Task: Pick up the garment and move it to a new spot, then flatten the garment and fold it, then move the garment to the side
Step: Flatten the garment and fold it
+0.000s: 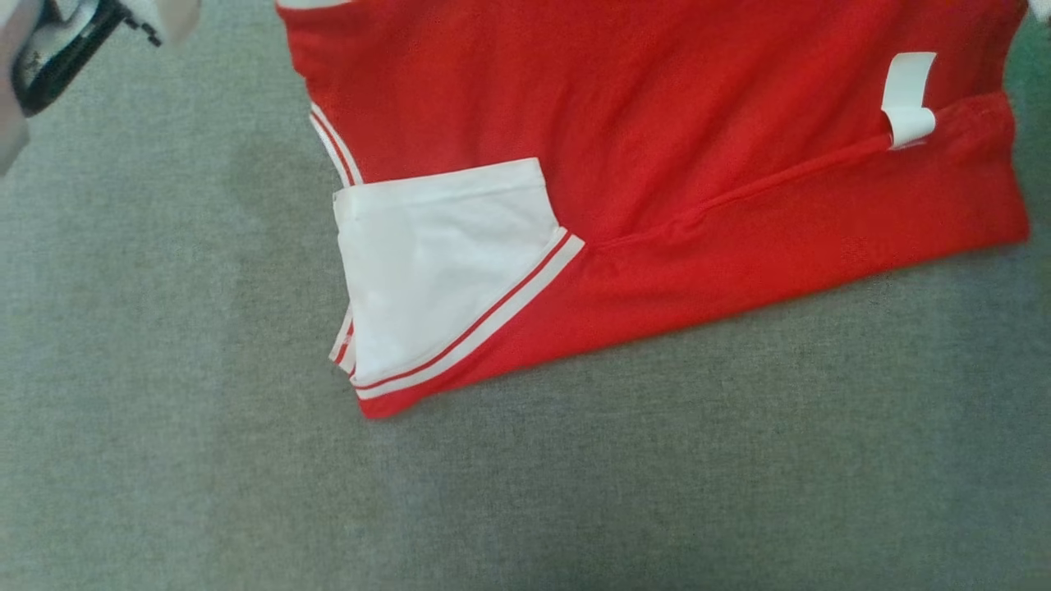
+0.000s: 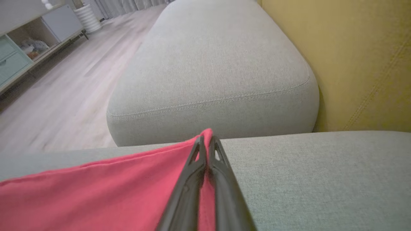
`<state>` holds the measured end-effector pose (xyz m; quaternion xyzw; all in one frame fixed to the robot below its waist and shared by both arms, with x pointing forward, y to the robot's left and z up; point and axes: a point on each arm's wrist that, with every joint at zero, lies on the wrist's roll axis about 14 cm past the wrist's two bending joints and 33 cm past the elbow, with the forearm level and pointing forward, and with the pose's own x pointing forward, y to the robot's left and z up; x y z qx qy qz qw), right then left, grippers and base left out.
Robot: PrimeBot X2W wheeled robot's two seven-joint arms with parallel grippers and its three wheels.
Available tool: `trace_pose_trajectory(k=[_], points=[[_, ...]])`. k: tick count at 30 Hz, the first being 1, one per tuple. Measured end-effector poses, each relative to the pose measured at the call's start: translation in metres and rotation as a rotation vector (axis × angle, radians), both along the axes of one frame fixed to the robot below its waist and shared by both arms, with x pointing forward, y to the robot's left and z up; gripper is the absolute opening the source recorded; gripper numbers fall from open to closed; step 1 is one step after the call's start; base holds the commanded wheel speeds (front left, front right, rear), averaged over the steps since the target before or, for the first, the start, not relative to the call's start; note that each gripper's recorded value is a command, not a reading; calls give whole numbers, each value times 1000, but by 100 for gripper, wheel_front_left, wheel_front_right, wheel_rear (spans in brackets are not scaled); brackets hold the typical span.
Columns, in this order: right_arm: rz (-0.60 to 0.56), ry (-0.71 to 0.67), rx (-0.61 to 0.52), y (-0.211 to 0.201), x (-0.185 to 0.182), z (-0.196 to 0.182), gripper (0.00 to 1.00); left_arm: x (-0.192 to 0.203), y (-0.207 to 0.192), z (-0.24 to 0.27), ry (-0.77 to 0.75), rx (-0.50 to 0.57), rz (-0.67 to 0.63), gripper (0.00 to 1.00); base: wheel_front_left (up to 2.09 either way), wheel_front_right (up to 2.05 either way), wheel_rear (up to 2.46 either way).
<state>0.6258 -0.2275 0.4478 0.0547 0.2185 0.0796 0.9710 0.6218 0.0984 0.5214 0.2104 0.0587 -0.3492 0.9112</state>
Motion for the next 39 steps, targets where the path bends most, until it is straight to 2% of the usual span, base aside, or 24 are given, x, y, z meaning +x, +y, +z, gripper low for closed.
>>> trace_pose_trajectory(k=[3, 7, 15, 23, 31, 32, 33, 34, 35, 36, 37, 39], points=[[1, -28, 18, -1, -3, 10, 0, -6, -4, 9, -10, -31, -11, 0, 0, 0, 0], [-2, -30, 20, -8, -20, 5, 0, -25, -4, 4, 18, -53, -23, 0, 0, 0, 0], [-1, -9, -24, -22, -61, -9, 0, -92, -3, -24, 156, -117, -19, 0, 0, 0, 0], [18, -72, -28, -16, -83, -9, 0, -160, 1, -36, 232, -165, 28, 0, 0, 0, 0], [22, -49, -36, -17, -99, -26, 0, -207, -9, -53, 312, -228, 66, 0, 0, 0, 0], [21, -51, -35, -16, -101, -27, 4, -211, -10, -55, 322, -233, 74, 0, 0, 0, 0], [20, -47, -34, -16, -102, -29, 24, -215, -9, -58, 329, -238, 82, 0, 0, 0, 0], [17, -41, -34, -17, -104, -31, 36, -218, -9, -61, 336, -244, 90, 0, 0, 0, 0], [12, -37, -34, -18, -106, -33, 80, -221, -11, -63, 344, -254, 94, 0, 0, 0, 0], [7, -34, -30, -18, -108, -34, 93, -224, -13, -66, 353, -259, 94, 0, 0, 0, 0], [7, -34, -30, -18, -108, -34, 100, -224, -13, -66, 353, -259, 94, 0, 0, 0, 0], [-4, -24, -29, -21, -114, -38, 100, -228, -17, -69, 359, -271, 101, 0, 0, 0, 0]])
